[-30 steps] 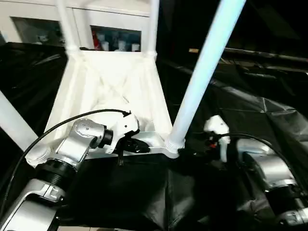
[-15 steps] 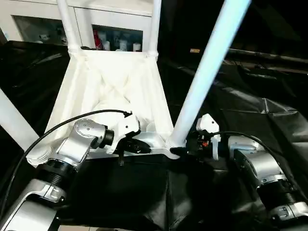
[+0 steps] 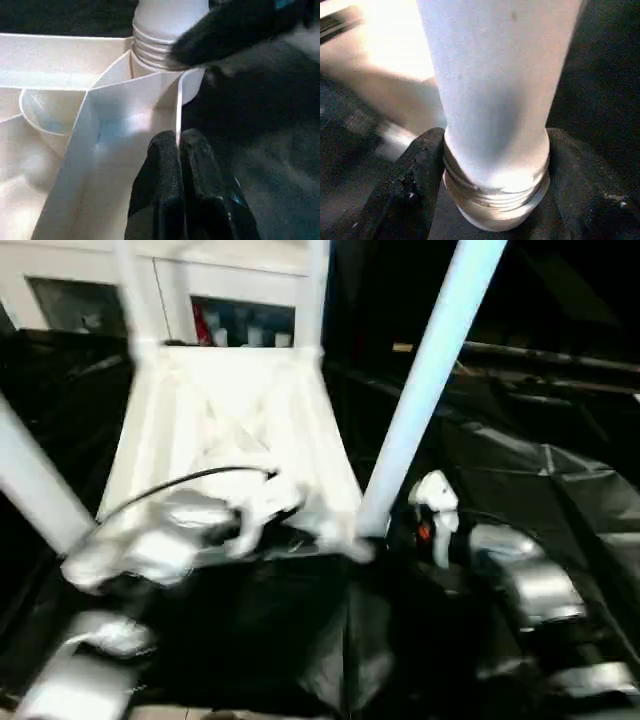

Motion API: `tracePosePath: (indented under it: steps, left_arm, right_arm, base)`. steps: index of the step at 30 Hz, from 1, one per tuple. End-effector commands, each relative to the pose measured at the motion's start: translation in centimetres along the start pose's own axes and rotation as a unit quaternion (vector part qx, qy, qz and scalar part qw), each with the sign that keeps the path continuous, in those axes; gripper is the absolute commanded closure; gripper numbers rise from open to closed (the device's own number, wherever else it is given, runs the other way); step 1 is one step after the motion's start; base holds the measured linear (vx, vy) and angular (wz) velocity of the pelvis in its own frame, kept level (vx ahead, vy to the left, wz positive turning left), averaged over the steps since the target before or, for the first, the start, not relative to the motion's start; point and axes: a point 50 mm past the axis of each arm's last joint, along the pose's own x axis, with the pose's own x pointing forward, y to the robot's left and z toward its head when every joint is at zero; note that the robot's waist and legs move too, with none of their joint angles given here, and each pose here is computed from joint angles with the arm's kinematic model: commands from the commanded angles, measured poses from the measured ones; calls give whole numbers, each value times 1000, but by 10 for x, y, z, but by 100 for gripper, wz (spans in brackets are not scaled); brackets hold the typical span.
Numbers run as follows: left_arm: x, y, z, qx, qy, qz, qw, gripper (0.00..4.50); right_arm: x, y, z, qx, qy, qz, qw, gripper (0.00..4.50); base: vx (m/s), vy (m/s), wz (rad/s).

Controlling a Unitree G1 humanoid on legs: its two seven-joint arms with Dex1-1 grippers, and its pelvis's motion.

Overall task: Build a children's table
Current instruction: Rotate leg to tighten

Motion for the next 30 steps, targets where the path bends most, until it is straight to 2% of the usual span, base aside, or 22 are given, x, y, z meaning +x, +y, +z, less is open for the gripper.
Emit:
tracePosePath:
  steps: [1, 2, 4, 5, 6, 8, 11, 12, 15, 17, 20, 24, 30]
  left_arm:
    - [21, -14, 3, -13, -8, 0, 1000, 450]
    - [29, -20, 7, -1, -6, -11, 1000, 450]
    - [32, -23, 9, 4, -6, -15, 1000, 450]
    - [35, -27, 11, 11, -6, -24, 1000, 450]
    - [35, -27, 11, 12, -6, -26, 1000, 450]
    - [35, -28, 11, 21, -2, -31, 999, 450]
    - [29, -22, 7, 27, 9, -29, 999, 450]
    - [26, -20, 5, 28, 14, -29, 999, 450]
    - [14, -15, -1, 33, 29, -43, 998, 450]
    - [-2, -11, -9, 39, 48, -74, 995, 450]
    - [-10, -10, -12, 41, 58, -92, 993, 450]
    - [-36, -10, -23, 47, 96, -162, 981, 450]
    - [-48, -10, -28, 42, 117, -184, 975, 450]
  right_arm:
    - [13, 16, -14, 24, 32, -26, 999, 175]
    - [20, 24, -13, 28, 30, -35, 999, 175]
    - [22, 28, -12, 27, 30, -36, 999, 175]
    - [26, 35, -9, 15, 23, -24, 999, 175]
    - [26, 36, -9, 13, 22, -22, 999, 140]
    - [28, 40, -6, 2, 11, -6, 1000, 105]
    - [26, 35, -2, 3, 1, 3, 1000, 95]
    - [24, 34, 0, -8, -1, 12, 1000, 70]
    - [15, 29, 5, -47, 0, 58, 997, 70]
    - [-1, 21, 9, -82, 9, 132, 988, 70]
    - [-8, 17, 12, -92, 13, 161, 983, 70]
    - [-29, 5, 17, -128, 46, 237, 962, 70]
    - [-36, 1, 20, -136, 66, 270, 951, 70]
  base:
    - [0, 0, 0]
    - [0, 0, 0]
    - [0, 0, 0]
    - [0, 0, 0]
    - [0, 0, 0]
    - [0, 0, 0]
    - [0, 0, 0]
    - [0, 0, 0]
    - [0, 0, 0]
    - [0, 0, 0]
    - [0, 0, 0]
    - [0, 0, 0]
    - [0, 0, 0]
